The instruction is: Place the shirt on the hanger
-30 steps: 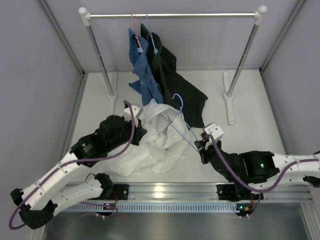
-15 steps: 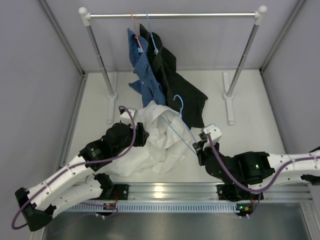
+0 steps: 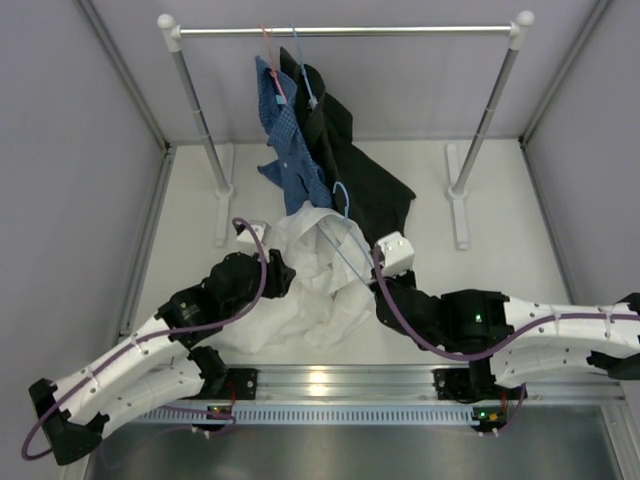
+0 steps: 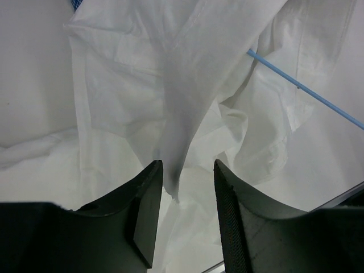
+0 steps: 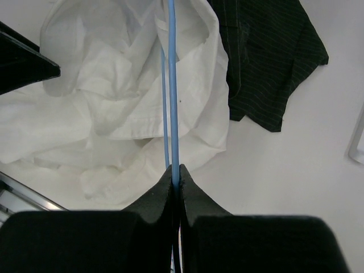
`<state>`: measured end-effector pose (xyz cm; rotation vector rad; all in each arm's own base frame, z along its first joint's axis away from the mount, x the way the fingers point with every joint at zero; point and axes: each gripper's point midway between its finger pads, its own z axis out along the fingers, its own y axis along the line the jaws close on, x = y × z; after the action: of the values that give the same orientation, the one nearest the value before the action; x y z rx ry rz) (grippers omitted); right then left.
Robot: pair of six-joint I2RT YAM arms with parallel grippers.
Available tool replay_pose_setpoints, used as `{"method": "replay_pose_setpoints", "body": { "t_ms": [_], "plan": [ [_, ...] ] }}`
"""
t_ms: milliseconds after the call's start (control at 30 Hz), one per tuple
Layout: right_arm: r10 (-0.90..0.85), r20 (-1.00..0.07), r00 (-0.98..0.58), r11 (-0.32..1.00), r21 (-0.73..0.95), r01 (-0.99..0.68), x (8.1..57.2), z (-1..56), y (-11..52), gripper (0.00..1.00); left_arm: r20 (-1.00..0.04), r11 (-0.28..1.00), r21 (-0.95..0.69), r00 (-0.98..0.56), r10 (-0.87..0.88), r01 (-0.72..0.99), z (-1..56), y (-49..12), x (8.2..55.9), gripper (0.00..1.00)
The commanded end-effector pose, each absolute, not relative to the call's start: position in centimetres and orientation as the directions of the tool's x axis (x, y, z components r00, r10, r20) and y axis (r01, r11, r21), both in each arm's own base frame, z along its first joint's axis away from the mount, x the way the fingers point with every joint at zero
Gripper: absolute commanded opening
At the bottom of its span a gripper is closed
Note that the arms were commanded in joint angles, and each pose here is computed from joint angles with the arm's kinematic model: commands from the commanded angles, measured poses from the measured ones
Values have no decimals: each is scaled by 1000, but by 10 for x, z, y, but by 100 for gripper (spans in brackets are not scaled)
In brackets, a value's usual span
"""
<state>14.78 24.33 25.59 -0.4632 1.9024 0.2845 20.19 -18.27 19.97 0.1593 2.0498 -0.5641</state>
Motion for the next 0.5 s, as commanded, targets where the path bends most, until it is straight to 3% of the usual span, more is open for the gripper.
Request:
{"method": "replay_pose_setpoints", "body": {
  "t_ms": [0,100,233,367,433,467],
  "plan": [
    [-121,-943,-311,896,31,-442,154,282,257,0,-839,893,-325,-530,-121,310,193,-186,207,45],
    [-122,-943,-310,893,32,-448,158,284,265,0,-843,911,-294,-527,-106,288,188,-183,213,45],
    [-124,-942,-311,884,38,-466,158,286,272,0,-850,943,-248,-516,-102,221,175,-169,218,31],
    [-123,-943,-308,883,38,-468,159,289,273,0,-850,962,-215,-517,-100,168,163,-159,222,30],
    [-113,-946,-305,884,44,-466,159,293,271,0,-845,963,-217,-524,-104,157,160,-160,223,21],
    [-107,-946,-305,885,50,-464,160,294,271,0,-844,965,-212,-526,-101,154,159,-161,224,10]
  ]
}}
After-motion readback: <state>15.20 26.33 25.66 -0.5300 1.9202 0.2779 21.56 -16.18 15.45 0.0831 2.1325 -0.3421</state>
